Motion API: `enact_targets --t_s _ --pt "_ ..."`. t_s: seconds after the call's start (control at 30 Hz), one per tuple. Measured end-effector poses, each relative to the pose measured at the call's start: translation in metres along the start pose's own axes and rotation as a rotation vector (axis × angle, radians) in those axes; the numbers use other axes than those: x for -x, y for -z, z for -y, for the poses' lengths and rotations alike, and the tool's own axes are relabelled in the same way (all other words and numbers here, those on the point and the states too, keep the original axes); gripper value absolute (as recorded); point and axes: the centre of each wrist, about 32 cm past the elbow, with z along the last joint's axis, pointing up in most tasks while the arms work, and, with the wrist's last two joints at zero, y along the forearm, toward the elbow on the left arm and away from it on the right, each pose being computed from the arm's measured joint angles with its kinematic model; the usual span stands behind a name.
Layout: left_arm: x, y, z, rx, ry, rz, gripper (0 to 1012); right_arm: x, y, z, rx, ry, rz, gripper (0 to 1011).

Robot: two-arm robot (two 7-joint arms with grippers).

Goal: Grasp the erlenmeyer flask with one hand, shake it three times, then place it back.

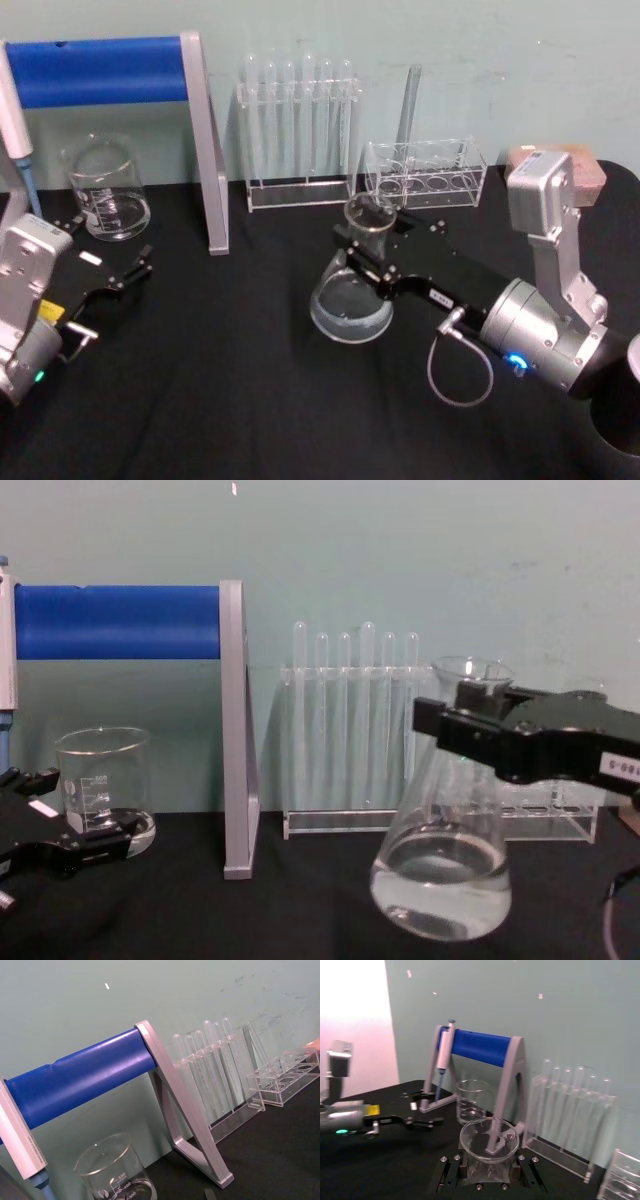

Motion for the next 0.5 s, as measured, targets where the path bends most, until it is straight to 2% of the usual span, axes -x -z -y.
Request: enact_targets --t_s 0.23,0.5 --pt "0.0 0.0 0.0 0.0 0.0 0.0 1001 0.012 -0.001 0.001 0.002 -0.07 -0.01 449" --pt "0.0 0.0 0.0 0.0 0.0 0.0 1001 0.021 -0.001 0.002 0.005 -0.117 -0.015 449"
